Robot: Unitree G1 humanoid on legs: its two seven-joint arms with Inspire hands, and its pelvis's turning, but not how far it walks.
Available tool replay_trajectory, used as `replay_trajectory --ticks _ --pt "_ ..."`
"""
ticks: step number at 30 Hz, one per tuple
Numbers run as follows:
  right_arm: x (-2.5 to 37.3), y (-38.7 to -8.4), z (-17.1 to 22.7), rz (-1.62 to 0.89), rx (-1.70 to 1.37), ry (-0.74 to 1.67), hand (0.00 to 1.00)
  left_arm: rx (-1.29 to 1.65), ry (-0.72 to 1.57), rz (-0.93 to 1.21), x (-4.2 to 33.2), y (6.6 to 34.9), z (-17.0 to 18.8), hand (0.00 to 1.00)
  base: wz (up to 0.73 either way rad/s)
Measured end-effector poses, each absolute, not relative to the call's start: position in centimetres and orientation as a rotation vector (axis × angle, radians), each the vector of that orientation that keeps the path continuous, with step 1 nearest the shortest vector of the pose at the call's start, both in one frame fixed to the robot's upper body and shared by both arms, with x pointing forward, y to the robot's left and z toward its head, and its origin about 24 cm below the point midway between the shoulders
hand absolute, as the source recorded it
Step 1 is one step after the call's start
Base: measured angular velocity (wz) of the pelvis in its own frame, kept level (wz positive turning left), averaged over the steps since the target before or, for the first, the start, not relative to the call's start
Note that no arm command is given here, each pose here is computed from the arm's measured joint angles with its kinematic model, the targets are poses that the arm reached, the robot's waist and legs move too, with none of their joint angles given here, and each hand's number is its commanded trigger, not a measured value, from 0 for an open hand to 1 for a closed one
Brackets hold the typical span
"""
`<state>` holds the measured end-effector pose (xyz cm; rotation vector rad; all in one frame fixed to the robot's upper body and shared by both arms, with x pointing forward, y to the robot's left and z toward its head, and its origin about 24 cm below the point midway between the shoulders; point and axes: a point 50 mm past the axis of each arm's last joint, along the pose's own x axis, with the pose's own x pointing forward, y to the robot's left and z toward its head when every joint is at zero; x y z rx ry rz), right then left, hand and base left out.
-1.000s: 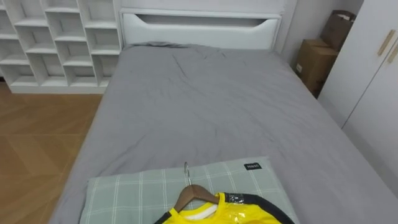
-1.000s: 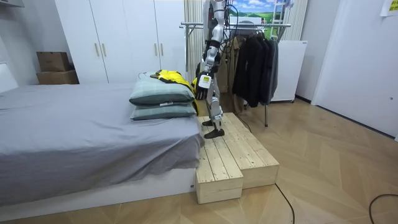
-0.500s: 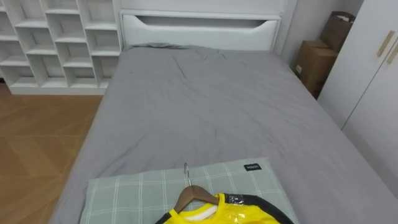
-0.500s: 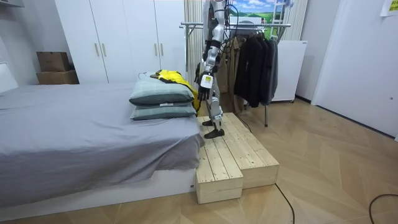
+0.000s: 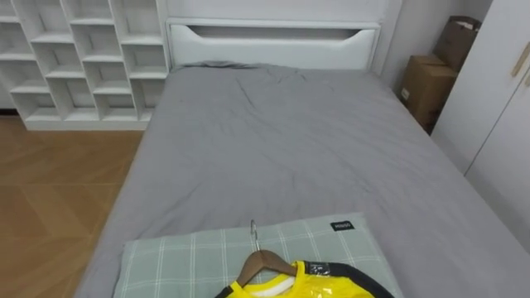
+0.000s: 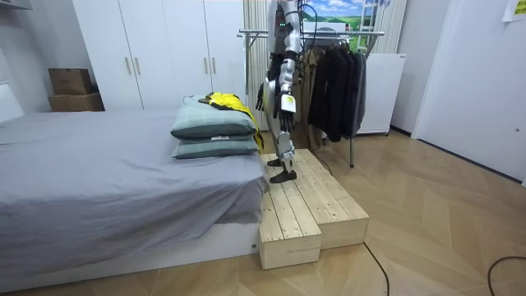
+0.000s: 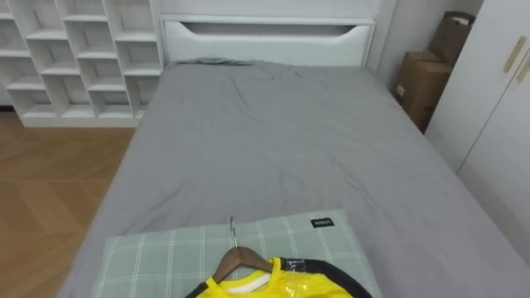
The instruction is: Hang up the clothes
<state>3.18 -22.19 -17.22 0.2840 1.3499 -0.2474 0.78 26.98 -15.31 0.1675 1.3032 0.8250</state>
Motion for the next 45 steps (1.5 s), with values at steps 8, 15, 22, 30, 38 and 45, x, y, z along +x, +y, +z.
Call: replay_trajectory --ticks 8,15,22,30,38,45 --pt "2.8 -22.8 -17.1 -0.288 0.301 1.346 0.00 0.294 1.171 0.941 2.3 28.4 -14.0 0.00 -0.01" --pt "2.8 -23.6 -17.0 -0.295 0.284 1.344 0.00 0.457 1.048 0.953 4.7 29.2 -12.7 0.00 0.04" --pt "3.7 -24.1 -16.8 -0.267 0.232 1.321 0.00 0.805 0.786 0.765 9.0 29.3 -10.2 0.00 0.06" --pt "4.2 -24.9 -16.5 -0.256 0.178 1.314 0.00 0.993 0.532 0.536 14.0 26.3 -8.4 0.00 -0.01" --pt "4.2 -25.2 -16.4 -0.252 0.167 1.311 0.00 1.137 0.314 0.478 17.6 25.4 -5.8 0.00 -0.03" --pt "4.0 -25.4 -16.4 -0.258 0.163 1.316 0.00 1.226 0.253 0.444 18.7 25.1 -5.1 0.00 -0.01"
